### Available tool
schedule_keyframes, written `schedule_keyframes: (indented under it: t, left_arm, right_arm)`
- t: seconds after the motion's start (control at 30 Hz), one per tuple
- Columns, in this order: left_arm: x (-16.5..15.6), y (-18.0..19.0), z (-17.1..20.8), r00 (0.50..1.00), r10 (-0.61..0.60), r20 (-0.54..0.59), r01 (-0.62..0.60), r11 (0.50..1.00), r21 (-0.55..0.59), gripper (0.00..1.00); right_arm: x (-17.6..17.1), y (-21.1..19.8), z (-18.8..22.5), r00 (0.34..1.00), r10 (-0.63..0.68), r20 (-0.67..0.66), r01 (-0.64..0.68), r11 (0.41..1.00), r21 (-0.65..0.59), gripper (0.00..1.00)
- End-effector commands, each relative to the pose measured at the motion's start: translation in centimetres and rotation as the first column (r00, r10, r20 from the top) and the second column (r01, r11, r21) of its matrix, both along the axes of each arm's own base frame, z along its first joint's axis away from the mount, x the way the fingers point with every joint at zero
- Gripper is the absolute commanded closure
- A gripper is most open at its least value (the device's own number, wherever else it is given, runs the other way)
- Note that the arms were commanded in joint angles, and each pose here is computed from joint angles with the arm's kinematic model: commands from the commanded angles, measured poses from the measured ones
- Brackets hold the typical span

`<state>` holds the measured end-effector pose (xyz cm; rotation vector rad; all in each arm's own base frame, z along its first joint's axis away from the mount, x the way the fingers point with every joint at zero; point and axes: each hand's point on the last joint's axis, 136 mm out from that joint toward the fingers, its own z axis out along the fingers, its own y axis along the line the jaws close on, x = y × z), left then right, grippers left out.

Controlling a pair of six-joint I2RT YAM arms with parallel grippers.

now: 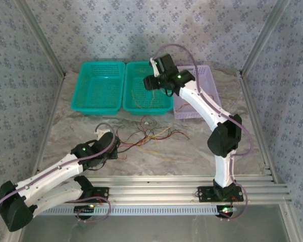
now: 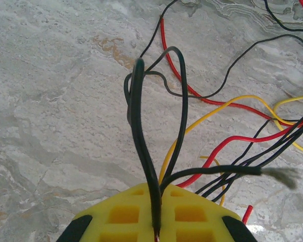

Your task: Untangle the cables

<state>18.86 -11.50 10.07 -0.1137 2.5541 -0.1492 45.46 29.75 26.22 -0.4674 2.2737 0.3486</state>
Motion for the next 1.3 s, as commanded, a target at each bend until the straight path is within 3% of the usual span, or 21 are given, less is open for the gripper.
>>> schedule_keyframes:
  t: [0.0, 0.23, 0.5, 0.73, 1.03, 1.1, 1.2, 1.27]
  left_arm:
    - [0.1, 0.0, 0.9, 1.000, 0.011, 0.026, -0.011, 1.000, -0.011, 1.00]
    - [0.3, -0.3, 0.7, 1.000, 0.004, 0.022, -0.004, 1.000, -0.006, 1.00]
    - [0.1, 0.1, 0.3, 1.000, 0.008, 0.020, -0.008, 1.000, -0.003, 1.00]
    - [0.0, 0.4, 0.2, 1.000, 0.007, 0.020, -0.007, 1.000, 0.015, 1.00]
    - [0.1, 0.2, 0.2, 1.000, 0.004, 0.015, -0.004, 1.000, 0.010, 1.00]
    - [0.1, 0.1, 0.3, 1.000, 0.004, 0.018, -0.004, 1.000, 0.006, 1.00]
    - [0.1, 0.2, 0.4, 1.000, 0.005, 0.016, -0.005, 1.000, 0.010, 1.00]
    - [0.0, 0.2, 0.3, 1.000, 0.006, 0.016, -0.006, 1.000, 0.010, 1.00]
  right_arm:
    - [-0.7, -0.2, 1.4, 1.000, -0.016, 0.007, 0.016, 0.994, 0.107, 0.33]
    - [0.7, 1.1, -5.7, 0.988, 0.011, -0.157, 0.001, 0.997, 0.076, 0.35]
    - [4.7, 2.7, -12.0, 0.959, 0.000, -0.283, 0.012, 0.999, 0.041, 0.40]
    - [6.8, 3.9, -14.7, 0.946, 0.005, -0.324, 0.021, 0.997, 0.075, 0.41]
    - [8.2, 4.7, -14.4, 0.906, 0.053, -0.419, 0.067, 0.962, 0.265, 0.39]
    - [7.9, 5.5, -14.4, 0.894, 0.093, -0.437, 0.054, 0.949, 0.312, 0.47]
    - [7.3, 6.1, -14.7, 0.884, 0.111, -0.453, 0.044, 0.947, 0.319, 0.74]
    - [7.0, 6.3, -14.9, 0.886, 0.109, -0.450, 0.036, 0.953, 0.302, 0.78]
